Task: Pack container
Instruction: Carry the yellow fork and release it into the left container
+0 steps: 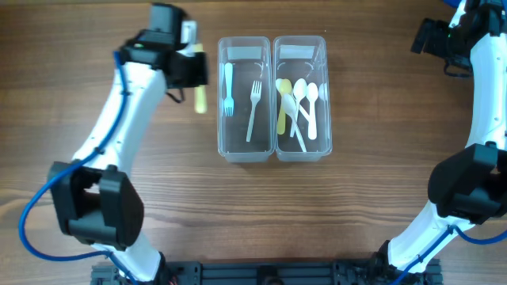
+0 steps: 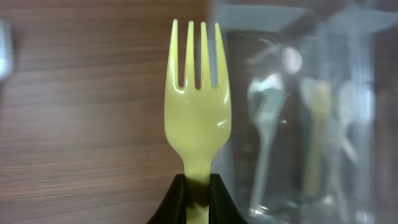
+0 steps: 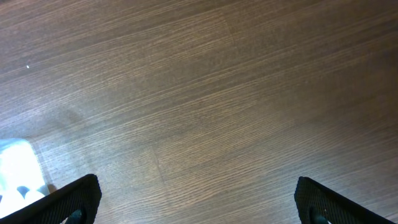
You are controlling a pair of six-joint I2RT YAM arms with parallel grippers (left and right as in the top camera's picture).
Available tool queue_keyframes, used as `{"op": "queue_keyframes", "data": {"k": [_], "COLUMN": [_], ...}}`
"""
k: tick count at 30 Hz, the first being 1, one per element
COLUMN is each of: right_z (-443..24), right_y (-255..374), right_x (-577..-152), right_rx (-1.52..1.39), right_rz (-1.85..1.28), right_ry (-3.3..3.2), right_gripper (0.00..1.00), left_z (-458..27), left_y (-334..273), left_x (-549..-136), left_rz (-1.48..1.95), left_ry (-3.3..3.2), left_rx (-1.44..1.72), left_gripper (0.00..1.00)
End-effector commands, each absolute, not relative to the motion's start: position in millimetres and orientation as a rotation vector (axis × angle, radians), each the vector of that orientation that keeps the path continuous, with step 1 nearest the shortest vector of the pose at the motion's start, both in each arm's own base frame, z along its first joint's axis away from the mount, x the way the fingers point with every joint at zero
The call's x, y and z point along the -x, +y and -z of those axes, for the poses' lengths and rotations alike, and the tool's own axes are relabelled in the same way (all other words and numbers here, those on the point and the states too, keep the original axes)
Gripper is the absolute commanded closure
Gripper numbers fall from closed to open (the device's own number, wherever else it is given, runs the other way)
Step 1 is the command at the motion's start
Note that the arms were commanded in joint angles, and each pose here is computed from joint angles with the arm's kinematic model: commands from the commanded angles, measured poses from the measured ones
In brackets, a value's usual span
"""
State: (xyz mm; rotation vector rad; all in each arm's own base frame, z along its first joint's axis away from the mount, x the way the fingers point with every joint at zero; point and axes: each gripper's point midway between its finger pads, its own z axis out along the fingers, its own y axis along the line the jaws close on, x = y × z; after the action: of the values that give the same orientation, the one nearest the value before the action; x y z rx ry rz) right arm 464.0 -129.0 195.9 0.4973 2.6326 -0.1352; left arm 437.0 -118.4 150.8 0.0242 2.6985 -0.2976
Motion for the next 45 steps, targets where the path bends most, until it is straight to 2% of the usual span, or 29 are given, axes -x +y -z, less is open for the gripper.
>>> {"op": "queue_keyframes", "data": {"k": [1,9,19,21,22,23,24,27,33,38,41,45], "right_z": [-204.4,-204.4,-204.4,-204.4,-204.4,-204.4,-204.4,-204.4,-204.4,-204.4,-204.4,-204.4], "right_y": [-129.4,-129.5,-129.5,-129.5,-129.5,-129.4,-129.4,-129.4,-129.4,-129.4,-129.4,-129.5], "right_x": [-466.2,-466.3,-466.3,-466.3,-466.3,-466.2,-466.2,-466.2,-466.2,-466.2,-466.2,-466.3], "right_rx": [-0.485,-0.485,-0.485,-0.485,-0.485,-0.485,-0.485,-0.485,-0.485,-0.485,-0.485,-0.485], "right_rz": [0.154,0.154,0.154,0.154,0.154,0.154,0.154,0.154,0.154,0.154,0.154,0.154], "right_ry": [2.611,2.611,2.611,2.611,2.611,2.611,2.611,2.611,2.611,2.611,2.611,2.611], "right_gripper": [0.0,0.0,0.0,0.0,0.0,0.0,0.0,0.0,0.0,0.0,0.0,0.0], "left_z": [-169.9,-172.0,-149.0,-145.5,-144.1,-143.6,-143.2,-145.3,-158.4,-178.5,-185.2,-184.0], "left_y": [-172.9,-229.5,-227.1,-227.3,-227.5,-227.5,-227.8,-227.7,-210.7,-170.7,-138.7,-83.6], "left_x": [-422.7,-400.3,-404.2,-404.6,-404.8,-404.8,-405.4,-409.7,-424.0,-438.1,-444.3,-451.8], "left_rz": [0.446,0.498,0.392,0.388,0.386,0.386,0.386,0.387,0.378,0.328,0.279,0.169], "left_ry": [2.681,2.678,2.715,2.722,2.725,2.726,2.725,2.706,2.651,2.593,2.58,2.582], "left_rx": [0.009,-0.11,-0.051,-0.05,-0.05,-0.051,-0.051,-0.047,0.01,-0.011,0.02,0.158], "left_gripper": [0.96,0.96,0.96,0.94,0.88,0.62,0.5,0.37,0.38,0.38,0.41,0.51]}}
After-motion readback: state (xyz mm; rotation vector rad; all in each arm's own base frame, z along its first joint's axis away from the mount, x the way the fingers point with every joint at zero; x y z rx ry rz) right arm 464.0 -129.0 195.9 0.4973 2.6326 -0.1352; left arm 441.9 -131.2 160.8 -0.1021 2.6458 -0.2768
